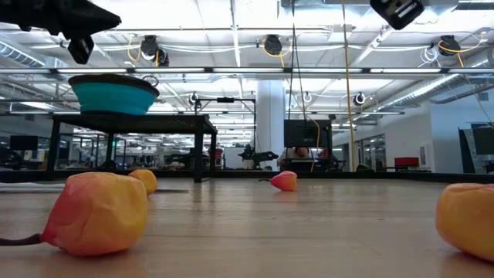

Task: Pick & Place Fruit
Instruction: Put the pomegranate into the blue strainer bowl on the shelf

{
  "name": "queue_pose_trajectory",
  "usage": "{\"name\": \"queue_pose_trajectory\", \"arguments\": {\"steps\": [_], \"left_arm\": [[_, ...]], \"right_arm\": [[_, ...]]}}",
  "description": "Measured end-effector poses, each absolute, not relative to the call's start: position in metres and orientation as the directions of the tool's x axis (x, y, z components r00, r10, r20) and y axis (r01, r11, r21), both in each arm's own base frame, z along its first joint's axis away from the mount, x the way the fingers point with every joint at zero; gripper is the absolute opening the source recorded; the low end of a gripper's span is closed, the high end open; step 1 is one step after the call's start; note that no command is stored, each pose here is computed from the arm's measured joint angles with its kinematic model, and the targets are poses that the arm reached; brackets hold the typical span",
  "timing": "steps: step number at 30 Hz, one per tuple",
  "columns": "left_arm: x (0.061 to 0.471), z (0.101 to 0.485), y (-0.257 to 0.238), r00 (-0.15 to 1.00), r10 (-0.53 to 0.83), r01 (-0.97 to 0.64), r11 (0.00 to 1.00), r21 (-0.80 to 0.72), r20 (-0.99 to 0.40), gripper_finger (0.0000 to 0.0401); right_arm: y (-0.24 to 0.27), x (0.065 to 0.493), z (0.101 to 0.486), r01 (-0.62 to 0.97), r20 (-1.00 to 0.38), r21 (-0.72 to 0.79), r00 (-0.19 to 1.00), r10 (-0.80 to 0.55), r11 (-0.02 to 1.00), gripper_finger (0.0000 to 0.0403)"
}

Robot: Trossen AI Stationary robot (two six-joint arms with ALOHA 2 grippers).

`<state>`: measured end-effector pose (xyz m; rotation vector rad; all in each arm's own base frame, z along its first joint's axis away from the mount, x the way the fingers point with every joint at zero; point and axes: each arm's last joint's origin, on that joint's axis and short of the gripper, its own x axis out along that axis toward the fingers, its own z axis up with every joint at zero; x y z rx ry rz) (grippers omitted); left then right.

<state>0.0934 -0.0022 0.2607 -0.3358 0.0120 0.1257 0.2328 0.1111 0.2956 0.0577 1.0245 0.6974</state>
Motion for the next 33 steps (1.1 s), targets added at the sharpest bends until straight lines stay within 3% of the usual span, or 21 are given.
{"name": "queue_pose_trajectory", "arguments": {"steps": [19,33], "left_arm": [[0.094,0.261,-0.005,0.999,0.024,-0.032,0.966,-0.256,-0.033,0.0008],[0.094,0.261,-0.007,0.999,-0.032,0.022,0.967,-0.253,-0.033,0.0012]], "right_arm": [[0.166,0.261,0.271,-0.190,-0.833,0.504,0.149,0.532,0.842,0.0000],[0.165,0.258,0.262,0.069,-0.868,0.496,0.074,0.491,0.866,0.0000]]}}
